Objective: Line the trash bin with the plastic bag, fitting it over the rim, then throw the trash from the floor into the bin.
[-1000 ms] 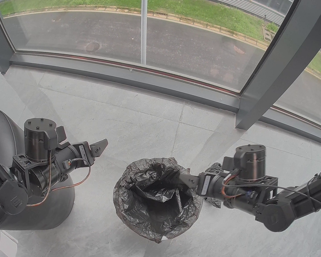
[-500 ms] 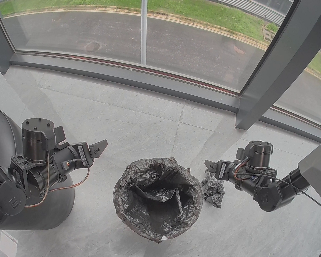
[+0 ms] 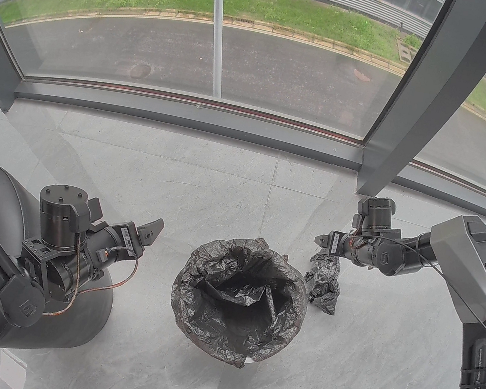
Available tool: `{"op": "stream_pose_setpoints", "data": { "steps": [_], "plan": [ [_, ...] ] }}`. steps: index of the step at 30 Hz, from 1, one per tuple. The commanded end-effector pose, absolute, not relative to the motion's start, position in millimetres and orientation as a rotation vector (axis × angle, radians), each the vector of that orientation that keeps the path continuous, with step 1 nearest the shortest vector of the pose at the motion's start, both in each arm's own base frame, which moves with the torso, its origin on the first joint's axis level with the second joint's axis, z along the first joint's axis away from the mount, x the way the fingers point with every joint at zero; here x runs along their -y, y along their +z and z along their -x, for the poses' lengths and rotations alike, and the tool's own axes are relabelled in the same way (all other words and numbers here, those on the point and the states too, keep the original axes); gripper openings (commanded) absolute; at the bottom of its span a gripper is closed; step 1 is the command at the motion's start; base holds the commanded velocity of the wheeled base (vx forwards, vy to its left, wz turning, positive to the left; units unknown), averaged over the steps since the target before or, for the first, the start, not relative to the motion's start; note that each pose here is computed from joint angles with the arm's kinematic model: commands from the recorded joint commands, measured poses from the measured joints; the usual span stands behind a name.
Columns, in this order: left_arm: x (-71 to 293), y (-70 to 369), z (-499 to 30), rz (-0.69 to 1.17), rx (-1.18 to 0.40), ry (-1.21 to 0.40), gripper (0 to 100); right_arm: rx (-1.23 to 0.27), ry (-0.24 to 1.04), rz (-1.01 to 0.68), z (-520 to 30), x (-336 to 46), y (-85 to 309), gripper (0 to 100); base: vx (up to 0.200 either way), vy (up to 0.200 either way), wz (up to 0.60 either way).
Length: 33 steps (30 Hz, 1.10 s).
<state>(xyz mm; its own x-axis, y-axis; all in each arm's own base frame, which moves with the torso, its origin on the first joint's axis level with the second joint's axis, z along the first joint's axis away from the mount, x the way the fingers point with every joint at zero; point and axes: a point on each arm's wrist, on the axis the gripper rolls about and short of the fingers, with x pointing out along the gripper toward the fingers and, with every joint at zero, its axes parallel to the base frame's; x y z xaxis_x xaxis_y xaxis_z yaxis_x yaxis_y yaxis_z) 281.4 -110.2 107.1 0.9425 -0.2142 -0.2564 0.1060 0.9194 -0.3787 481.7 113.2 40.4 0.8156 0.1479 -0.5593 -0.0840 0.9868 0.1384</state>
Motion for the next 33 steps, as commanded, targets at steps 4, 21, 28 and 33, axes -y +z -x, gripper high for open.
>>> {"op": "stream_pose_setpoints", "data": {
  "steps": [4, 21, 28, 33],
  "plan": [
    [111.6, 94.8, -287.2, 0.360, -0.333, -0.157, 100, -0.763, 0.088, -0.089, -519.8, -112.3, -26.2, 100, 0.000, 0.000, 0.00],
    [115.3, 79.2, -296.5, 0.364, -0.318, -0.157, 100, -1.053, 0.042, -0.052, -496.9, -103.4, -138.4, 0, 0.000, 0.000, 0.00],
    [115.0, 78.8, -296.0, 0.364, -0.319, -0.156, 100, -1.082, -0.003, -0.095, -494.7, -102.7, -136.4, 0, 0.000, 0.000, 0.00],
    [115.0, 79.8, -295.8, 0.365, -0.316, -0.156, 100, -1.043, -0.040, -0.146, -500.2, -102.7, -76.1, 0, 0.000, 0.000, 0.00]
  ]
}}
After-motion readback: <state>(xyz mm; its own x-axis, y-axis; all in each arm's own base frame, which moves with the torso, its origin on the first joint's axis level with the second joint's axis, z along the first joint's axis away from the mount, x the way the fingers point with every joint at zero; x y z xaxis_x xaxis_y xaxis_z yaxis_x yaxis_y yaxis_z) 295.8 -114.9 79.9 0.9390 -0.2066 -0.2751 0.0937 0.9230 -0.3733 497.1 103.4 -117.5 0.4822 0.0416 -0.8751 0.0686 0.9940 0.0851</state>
